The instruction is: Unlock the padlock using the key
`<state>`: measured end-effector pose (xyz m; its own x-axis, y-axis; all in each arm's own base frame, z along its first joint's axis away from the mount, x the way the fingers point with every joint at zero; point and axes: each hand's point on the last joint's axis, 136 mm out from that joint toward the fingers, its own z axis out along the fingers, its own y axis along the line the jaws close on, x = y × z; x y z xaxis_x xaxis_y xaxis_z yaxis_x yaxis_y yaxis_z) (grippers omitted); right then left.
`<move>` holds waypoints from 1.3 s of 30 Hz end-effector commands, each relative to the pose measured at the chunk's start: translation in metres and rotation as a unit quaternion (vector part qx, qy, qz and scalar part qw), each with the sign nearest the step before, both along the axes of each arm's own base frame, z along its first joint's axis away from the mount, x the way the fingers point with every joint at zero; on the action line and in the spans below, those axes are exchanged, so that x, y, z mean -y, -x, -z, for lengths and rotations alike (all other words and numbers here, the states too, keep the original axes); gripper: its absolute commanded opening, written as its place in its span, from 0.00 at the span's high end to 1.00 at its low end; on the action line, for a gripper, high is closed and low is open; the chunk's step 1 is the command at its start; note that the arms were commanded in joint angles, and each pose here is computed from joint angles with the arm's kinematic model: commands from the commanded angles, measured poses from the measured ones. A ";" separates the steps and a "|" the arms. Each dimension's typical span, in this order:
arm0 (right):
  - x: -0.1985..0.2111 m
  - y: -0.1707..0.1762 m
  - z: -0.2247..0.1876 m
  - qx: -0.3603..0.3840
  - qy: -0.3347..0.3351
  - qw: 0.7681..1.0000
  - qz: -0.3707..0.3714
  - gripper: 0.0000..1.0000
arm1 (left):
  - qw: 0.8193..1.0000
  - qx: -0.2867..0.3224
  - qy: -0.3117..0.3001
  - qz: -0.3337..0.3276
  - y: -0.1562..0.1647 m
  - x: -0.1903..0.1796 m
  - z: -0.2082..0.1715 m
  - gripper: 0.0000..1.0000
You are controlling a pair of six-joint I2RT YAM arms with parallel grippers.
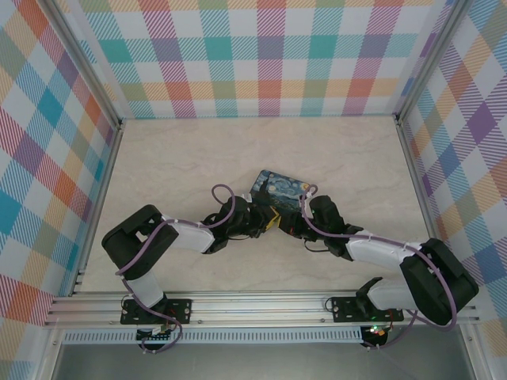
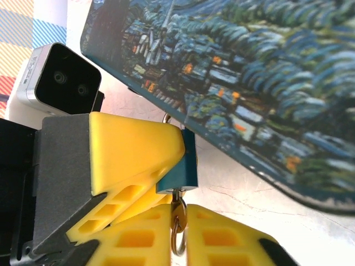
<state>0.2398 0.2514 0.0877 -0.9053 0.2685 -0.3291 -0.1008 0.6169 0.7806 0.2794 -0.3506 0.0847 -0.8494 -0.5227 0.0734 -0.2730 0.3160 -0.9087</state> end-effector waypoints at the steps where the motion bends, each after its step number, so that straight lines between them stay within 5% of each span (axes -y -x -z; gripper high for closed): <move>1: -0.001 0.002 -0.009 0.017 -0.002 1.000 -0.009 0.80 | 1.000 0.015 0.013 -0.009 -0.001 0.001 -0.012 1.00; 14: 0.039 0.002 -0.021 0.101 0.090 0.991 0.007 0.46 | 1.000 0.010 0.010 -0.005 -0.002 0.005 -0.013 1.00; 23: 0.078 -0.017 -0.080 0.264 0.174 0.947 0.055 0.00 | 1.000 0.007 0.004 -0.009 -0.002 0.002 -0.012 1.00; 31: 0.079 -0.014 -0.108 0.373 0.217 0.902 0.008 0.00 | 1.000 -0.004 0.003 -0.013 -0.002 0.001 -0.009 1.00; 39: 0.067 -0.005 -0.108 0.394 0.246 0.883 -0.074 0.00 | 0.999 -0.033 0.009 -0.031 -0.003 -0.002 -0.004 1.00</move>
